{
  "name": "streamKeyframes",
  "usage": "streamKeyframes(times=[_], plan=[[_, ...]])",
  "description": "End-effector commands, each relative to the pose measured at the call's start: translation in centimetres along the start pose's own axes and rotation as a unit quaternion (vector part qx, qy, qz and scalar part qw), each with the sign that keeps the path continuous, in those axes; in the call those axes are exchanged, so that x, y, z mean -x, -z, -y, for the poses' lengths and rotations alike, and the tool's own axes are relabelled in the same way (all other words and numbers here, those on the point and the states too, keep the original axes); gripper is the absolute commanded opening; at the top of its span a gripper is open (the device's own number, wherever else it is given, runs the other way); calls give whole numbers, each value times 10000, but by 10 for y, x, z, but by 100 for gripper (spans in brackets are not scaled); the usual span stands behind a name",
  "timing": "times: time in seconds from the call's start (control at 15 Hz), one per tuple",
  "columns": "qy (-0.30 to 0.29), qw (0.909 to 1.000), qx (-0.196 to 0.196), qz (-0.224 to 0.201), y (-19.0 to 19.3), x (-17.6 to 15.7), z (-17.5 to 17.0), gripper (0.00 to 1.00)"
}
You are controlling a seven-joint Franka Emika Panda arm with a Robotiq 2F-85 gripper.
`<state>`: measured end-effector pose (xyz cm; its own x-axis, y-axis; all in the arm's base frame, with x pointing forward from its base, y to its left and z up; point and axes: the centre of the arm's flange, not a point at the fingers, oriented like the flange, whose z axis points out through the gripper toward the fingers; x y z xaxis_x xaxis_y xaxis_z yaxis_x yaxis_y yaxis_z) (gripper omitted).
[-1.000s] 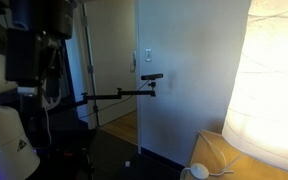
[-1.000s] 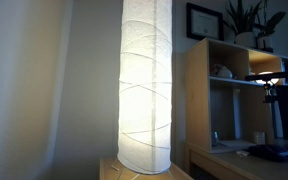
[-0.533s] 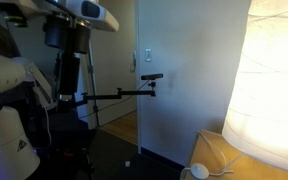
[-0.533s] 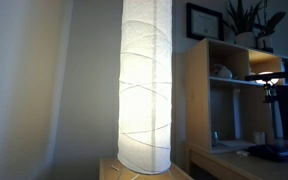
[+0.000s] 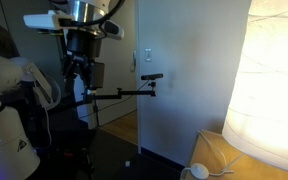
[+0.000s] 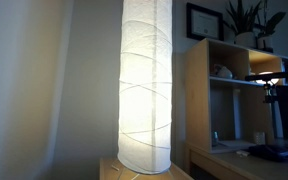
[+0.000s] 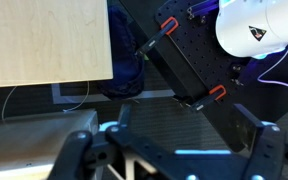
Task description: Turn off the lamp
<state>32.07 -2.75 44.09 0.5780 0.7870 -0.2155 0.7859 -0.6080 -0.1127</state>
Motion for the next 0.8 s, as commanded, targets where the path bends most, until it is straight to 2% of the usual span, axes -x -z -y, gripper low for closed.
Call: streamKeyframes(times=[0.0, 0.47, 0.73], plan=[[396, 9992, 44, 35, 3, -25, 10, 100], [568, 9976, 388, 120, 16, -89, 29, 100], [507, 9965, 628, 195, 22, -113, 33, 100]])
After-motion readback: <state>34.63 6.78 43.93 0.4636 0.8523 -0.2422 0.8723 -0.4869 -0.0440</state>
